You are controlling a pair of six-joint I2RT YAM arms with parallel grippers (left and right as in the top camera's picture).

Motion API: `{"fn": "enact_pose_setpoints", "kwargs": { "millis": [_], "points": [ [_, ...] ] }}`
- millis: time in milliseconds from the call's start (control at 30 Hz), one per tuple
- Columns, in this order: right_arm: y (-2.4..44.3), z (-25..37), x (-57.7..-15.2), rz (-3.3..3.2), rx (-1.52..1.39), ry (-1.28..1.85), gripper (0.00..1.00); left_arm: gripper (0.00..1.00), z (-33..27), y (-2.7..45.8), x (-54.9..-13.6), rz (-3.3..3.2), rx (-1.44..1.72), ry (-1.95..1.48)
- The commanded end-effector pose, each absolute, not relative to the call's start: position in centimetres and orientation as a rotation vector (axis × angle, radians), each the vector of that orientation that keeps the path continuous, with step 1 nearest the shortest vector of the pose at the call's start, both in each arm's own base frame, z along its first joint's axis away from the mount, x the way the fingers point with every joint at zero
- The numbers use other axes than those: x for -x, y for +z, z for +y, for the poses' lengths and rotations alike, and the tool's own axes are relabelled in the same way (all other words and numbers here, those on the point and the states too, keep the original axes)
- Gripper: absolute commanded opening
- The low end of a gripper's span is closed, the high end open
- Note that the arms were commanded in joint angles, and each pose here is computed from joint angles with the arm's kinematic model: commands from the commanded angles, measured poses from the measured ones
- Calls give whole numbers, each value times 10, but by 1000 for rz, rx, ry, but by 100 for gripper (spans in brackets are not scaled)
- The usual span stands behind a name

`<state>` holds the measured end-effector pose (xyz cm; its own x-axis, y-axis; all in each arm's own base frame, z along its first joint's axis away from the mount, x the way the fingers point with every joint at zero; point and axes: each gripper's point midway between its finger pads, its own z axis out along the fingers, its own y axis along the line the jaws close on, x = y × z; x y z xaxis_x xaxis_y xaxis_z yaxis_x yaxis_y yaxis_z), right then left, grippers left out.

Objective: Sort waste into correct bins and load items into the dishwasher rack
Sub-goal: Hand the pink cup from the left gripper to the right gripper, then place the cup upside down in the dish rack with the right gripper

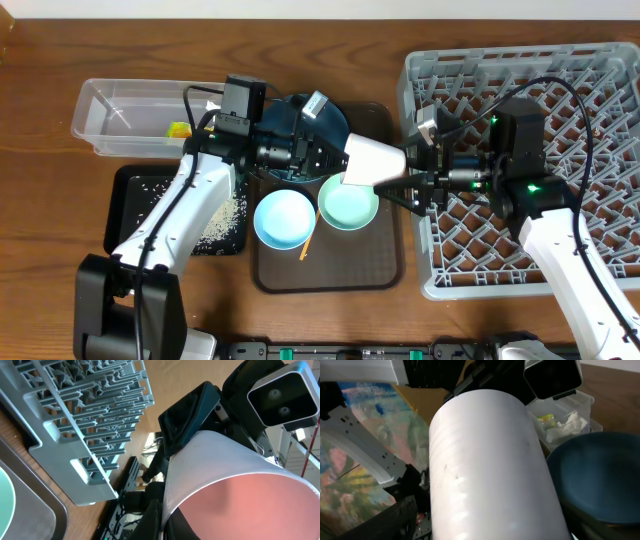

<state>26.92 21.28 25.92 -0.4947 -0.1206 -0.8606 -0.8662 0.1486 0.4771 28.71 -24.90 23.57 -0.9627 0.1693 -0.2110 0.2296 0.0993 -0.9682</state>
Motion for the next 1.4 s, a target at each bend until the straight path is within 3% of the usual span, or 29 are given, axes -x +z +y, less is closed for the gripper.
{"fn": "enact_pose_setpoints", "kwargs": {
  "millis": [0, 433, 567, 633, 733, 833, 1000, 1200, 1367],
  "points": [
    [268, 217, -265, 1714, 980, 1427, 77, 6, -250, 239, -285, 2280, -432, -2060],
    [263, 215, -276, 1778, 915, 1385, 63, 6, -250, 237, -288, 2294, -420, -2034],
    [262, 215, -276, 1791, 906, 1384, 54, 8, -250, 231, -292, 2315, -398, -1987],
    [257, 213, -280, 1845, 857, 1375, 53, 17, -249, 229, -294, 2325, -389, -1962],
    [242, 208, -288, 1952, 777, 1308, 47, 42, -247, 222, -301, 2354, -351, -1894],
    [213, 192, -301, 2134, 651, 1136, 43, 57, -234, 194, -313, 2499, -181, -1683],
    [186, 155, -306, 2342, 492, 818, 42, 63, -185, 152, -312, 2726, -15, -1153],
    [219, 89, -311, 2405, 284, 391, 38, 65, -104, 148, -300, 2792, 152, -516],
    [237, 13, -307, 2463, -85, 72, 30, 70, -66, 164, -286, 2752, 210, -256]
  ]
}}
